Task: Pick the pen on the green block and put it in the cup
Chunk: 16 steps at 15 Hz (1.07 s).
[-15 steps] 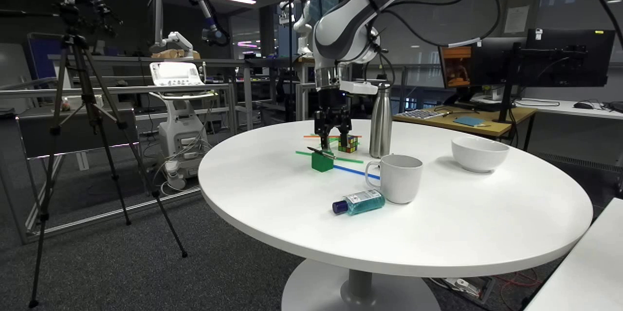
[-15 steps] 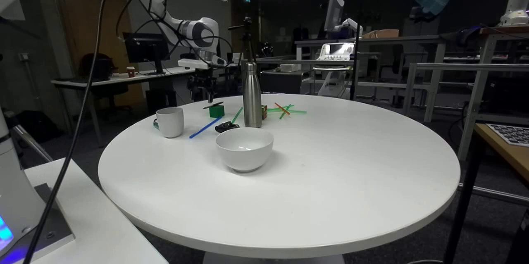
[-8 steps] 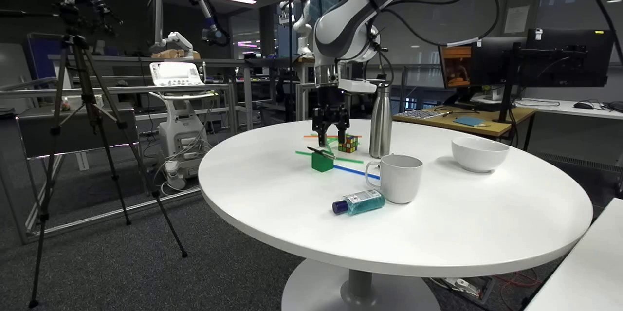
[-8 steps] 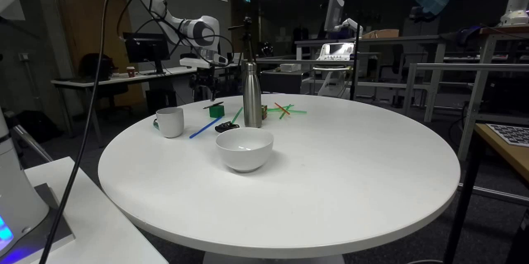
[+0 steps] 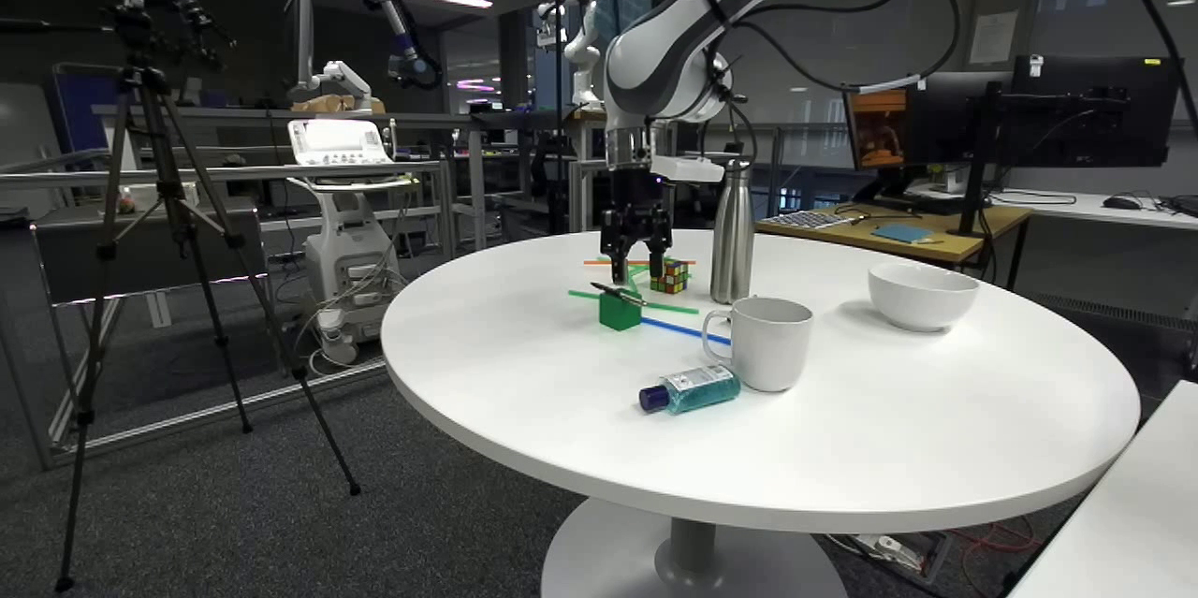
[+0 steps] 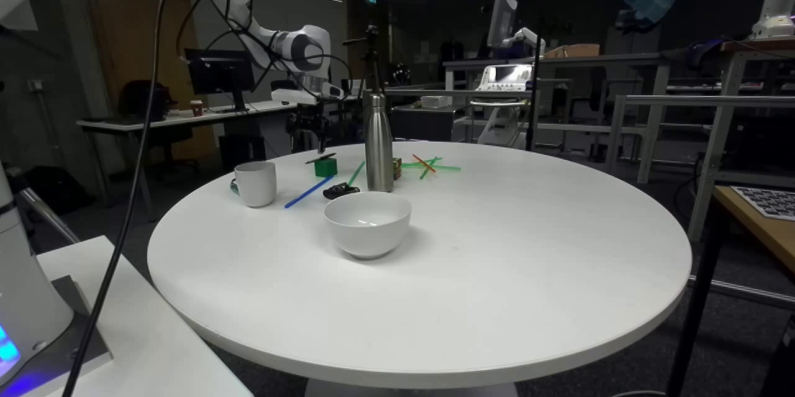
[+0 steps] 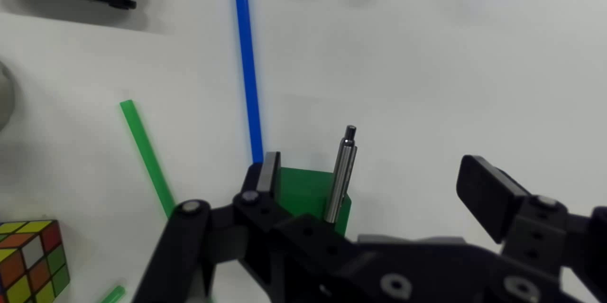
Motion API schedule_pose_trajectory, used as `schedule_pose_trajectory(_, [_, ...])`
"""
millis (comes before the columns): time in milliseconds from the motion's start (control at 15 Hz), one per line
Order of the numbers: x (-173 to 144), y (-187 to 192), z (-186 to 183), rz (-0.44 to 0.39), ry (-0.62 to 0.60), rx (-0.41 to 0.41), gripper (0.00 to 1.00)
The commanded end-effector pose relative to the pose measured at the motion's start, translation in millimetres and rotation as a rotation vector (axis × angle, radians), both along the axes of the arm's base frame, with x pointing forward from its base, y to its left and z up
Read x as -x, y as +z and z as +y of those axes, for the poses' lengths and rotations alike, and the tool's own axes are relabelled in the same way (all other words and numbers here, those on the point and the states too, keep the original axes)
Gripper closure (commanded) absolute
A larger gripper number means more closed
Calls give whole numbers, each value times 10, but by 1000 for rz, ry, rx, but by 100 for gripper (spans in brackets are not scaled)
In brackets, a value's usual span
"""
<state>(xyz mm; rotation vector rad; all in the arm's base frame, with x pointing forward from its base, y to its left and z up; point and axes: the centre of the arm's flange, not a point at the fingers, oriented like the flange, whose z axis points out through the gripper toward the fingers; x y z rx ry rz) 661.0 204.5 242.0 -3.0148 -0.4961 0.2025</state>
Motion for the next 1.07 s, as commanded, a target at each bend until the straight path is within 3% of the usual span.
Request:
schedule_pose_trajectory(0, [2, -20, -2, 3, 0, 1, 0])
schedule_pose_trajectory(1000, [-8, -229, 88, 19, 14, -2, 0])
